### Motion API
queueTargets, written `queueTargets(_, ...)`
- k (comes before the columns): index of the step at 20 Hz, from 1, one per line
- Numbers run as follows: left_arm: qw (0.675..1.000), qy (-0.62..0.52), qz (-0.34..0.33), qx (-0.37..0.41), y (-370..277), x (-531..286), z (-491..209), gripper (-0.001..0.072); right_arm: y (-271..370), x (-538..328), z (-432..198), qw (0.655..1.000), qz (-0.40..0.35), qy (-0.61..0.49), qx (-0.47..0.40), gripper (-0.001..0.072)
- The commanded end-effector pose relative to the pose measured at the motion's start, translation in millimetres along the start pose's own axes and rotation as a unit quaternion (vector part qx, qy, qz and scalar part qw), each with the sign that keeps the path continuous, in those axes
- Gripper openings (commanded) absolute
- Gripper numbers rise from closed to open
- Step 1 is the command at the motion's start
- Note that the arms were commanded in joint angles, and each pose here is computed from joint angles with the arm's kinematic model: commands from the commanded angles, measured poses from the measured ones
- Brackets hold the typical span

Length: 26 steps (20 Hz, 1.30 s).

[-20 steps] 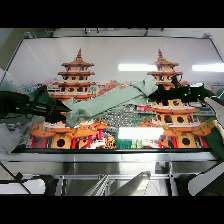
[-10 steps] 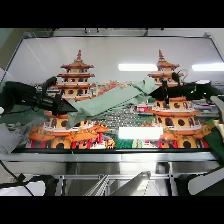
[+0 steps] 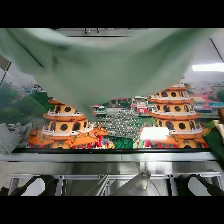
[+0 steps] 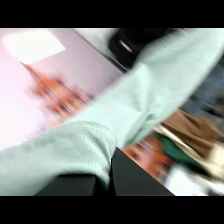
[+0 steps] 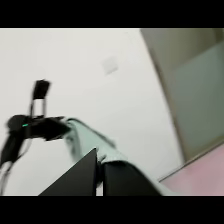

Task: Fold the shirts.

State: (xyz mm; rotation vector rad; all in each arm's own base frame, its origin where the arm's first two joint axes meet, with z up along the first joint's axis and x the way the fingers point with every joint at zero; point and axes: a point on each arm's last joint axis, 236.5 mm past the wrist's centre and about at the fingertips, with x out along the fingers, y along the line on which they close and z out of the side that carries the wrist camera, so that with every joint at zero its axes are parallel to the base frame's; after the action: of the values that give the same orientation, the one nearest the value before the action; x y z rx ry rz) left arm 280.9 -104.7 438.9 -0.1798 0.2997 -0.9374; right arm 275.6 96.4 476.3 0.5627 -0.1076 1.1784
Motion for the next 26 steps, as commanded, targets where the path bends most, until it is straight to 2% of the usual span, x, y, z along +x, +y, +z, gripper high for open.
queueTargets(1,0.961,-0.121,0.171,0.182,-76.4,-49.9,80.5,0.0022,89.9,3.3,64.0,0.959,-0.135,-0.103,-0.227,0.0019)
queueTargets(3,0.950,-0.121,0.224,0.180,-60.9,-61.5,80.6,0.0023,64.7,-13.1,70.1,0.920,-0.277,-0.086,-0.262,0.0018)
queueTargets(5,0.968,-0.118,0.192,0.107,-22.6,-61.4,65.6,0.0023,28.7,-31.0,65.4,0.909,-0.336,-0.059,-0.238,0.0017)
queueTargets(8,0.997,-0.055,0.062,-0.009,39.6,-8.2,16.8,0.0023,-66.4,-48.7,29.9,0.934,-0.340,0.015,-0.112,0.0017)
queueTargets(10,0.996,0.046,0.019,-0.071,87.3,62.3,-43.4,0.0023,-148.1,-47.8,-33.6,0.940,-0.330,0.089,-0.005,0.0018)
queueTargets(13,0.969,0.205,0.031,-0.132,164.8,164.5,-162.6,0.0025,-281.8,-75.9,-154.6,0.885,-0.411,0.198,0.094,0.0018)
queueTargets(17,0.919,0.301,0.013,-0.253,254.8,251.0,-310.9,0.0026,-422.2,-123.9,-291.9,0.820,-0.488,0.229,0.192,0.0018)
queueTargets(20,0.864,0.329,0.022,-0.381,305.6,255.9,-373.3,-0.0001,-476.2,-150.4,-334.5,0.804,-0.516,0.221,0.196,0.0018)
queueTargets(22,0.862,0.282,0.024,-0.420,331.5,252.5,-366.1,0.0000,-492.4,-154.2,-332.0,0.807,-0.519,0.225,0.169,0.0020)
queueTargets(23,0.866,0.238,0.027,-0.440,345.3,249.1,-351.1,0.0022,-495.8,-151.7,-326.0,0.810,-0.517,0.224,0.160,0.0033)
queueTargets(24,0.867,0.194,0.031,-0.458,357.7,243.1,-334.5,0.0229,-496.4,-147.3,-318.5,0.814,-0.514,0.221,0.154,0.0197)
queueTargets(25,0.867,0.171,0.043,-0.466,367.8,233.1,-325.4,0.0483,-493.8,-140.1,-312.1,0.821,-0.504,0.223,0.151,0.0446)
queueTargets(26,0.867,0.161,0.051,-0.468,373.1,222.6,-318.9,0.0720,-489.6,-133.1,-305.6,0.827,-0.493,0.227,0.148,0.0496)
